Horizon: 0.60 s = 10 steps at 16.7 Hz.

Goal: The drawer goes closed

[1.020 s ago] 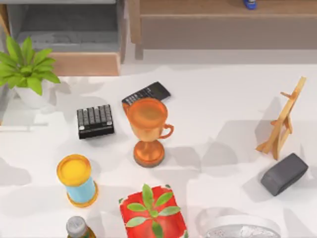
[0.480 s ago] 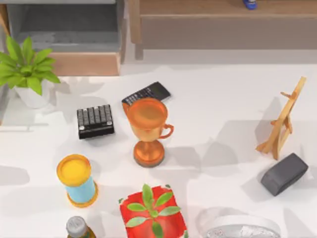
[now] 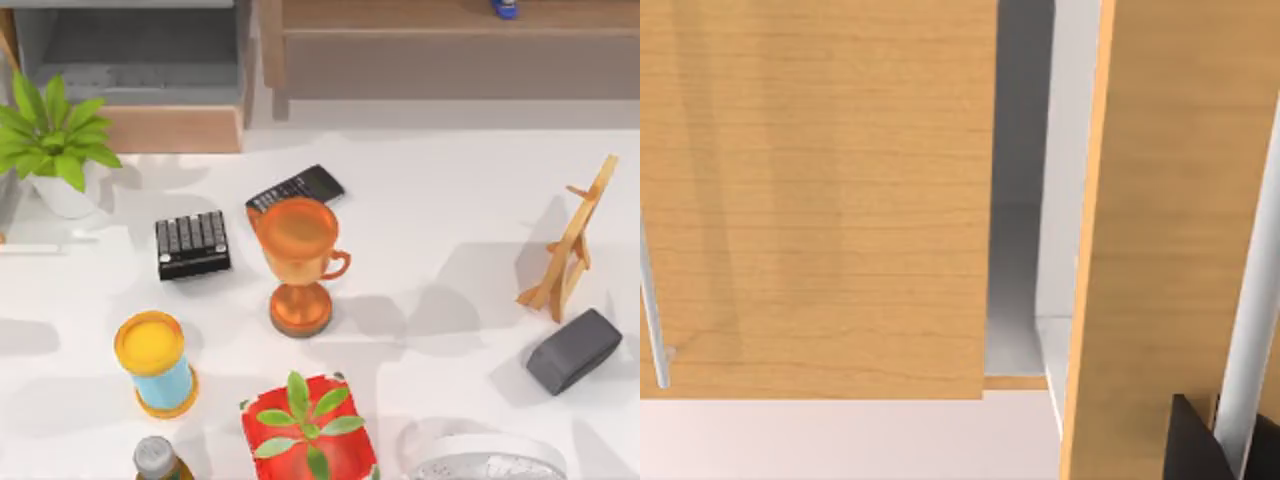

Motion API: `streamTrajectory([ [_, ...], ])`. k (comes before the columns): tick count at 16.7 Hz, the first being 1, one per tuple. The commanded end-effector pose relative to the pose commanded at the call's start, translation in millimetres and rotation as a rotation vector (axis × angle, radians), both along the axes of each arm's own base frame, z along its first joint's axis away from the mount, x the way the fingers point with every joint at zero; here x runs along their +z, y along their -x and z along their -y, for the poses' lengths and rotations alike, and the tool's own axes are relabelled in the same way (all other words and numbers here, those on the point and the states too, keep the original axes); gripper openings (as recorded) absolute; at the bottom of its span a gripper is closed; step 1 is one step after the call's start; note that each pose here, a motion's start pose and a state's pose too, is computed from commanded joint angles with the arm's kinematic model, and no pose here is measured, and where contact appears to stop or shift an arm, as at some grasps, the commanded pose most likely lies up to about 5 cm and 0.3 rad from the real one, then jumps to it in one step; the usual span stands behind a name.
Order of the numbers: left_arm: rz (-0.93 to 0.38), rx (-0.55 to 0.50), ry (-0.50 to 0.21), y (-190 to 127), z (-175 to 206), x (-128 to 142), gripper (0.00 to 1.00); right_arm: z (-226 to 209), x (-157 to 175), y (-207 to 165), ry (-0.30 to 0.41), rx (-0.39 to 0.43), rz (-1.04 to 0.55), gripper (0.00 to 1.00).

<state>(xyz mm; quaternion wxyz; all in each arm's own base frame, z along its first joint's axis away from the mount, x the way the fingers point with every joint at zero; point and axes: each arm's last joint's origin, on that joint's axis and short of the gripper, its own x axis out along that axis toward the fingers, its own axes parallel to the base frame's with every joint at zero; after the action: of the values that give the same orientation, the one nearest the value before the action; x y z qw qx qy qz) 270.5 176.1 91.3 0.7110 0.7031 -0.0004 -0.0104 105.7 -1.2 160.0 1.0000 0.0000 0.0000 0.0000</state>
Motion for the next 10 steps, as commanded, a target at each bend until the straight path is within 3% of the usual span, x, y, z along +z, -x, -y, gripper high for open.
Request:
streamTrajectory([
  [6, -0.002, -0.002, 0.005, -44.9, 2.6, -0.1, 0.00, 0.0, 0.0, 0.0, 0.000, 0.000, 0.000, 1.00],
  [10, -0.008, 0.002, 0.010, -44.2, 1.5, -1.3, 0.00, 0.0, 0.0, 0.0, 0.000, 0.000, 0.000, 1.00],
])
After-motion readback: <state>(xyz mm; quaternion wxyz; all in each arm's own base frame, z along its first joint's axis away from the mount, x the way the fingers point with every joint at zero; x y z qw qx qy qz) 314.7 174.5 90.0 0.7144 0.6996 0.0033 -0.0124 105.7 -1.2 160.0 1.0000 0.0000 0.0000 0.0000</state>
